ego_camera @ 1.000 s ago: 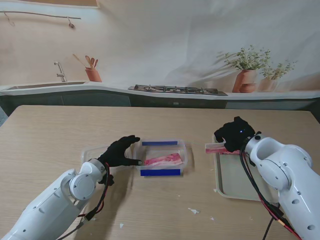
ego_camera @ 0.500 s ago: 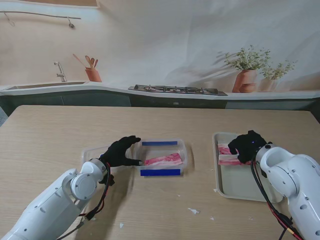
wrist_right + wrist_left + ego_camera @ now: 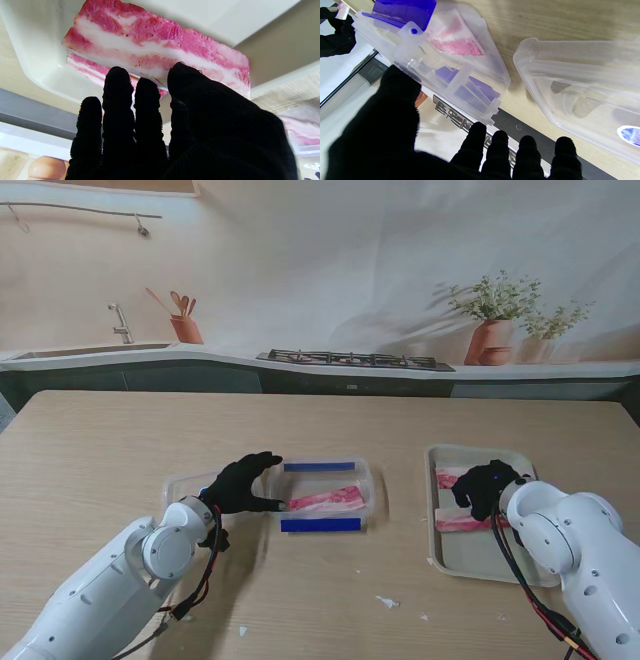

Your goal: Separate the bacon slices onto the tray

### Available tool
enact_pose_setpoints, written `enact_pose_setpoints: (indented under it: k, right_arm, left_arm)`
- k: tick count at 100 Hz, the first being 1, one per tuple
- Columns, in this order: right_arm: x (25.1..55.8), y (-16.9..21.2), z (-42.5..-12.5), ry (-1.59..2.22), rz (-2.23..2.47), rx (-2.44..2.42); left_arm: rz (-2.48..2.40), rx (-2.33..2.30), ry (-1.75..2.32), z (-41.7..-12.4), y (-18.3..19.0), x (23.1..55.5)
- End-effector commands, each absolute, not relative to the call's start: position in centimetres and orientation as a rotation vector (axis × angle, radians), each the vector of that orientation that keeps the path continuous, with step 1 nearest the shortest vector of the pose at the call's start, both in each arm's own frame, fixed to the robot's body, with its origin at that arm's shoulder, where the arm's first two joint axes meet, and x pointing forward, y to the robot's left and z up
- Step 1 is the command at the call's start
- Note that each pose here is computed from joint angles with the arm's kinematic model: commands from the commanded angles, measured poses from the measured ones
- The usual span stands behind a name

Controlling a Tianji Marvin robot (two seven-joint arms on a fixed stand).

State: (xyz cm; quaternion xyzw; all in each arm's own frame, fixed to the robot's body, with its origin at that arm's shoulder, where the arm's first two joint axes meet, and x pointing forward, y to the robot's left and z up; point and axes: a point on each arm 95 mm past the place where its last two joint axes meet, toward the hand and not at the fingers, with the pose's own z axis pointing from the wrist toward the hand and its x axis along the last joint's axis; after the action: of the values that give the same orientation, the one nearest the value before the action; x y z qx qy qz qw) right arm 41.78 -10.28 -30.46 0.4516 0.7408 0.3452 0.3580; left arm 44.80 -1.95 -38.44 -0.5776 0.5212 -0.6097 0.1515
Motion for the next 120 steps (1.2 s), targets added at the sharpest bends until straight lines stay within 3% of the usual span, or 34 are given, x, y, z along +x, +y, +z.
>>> enact_pose_setpoints:
  k: [1,51,120]
  right_arm:
    - [42.0,-10.0,-31.0,1.919,0.878,1.195]
    - [43.7,-10.0,-32.4,1.899,0.819,1.086]
    - [43.3,-10.1,-32.4,1.885,0.721,1.061]
  left_arm:
    - [-1.745,-1.667,1.513,-38.6,-2.2,44.6]
    - [-1.740,-1.667,1.511,-38.7,-2.0,44.7]
    - [-1.738,-1.671,1.513,-38.8,-2.0,44.7]
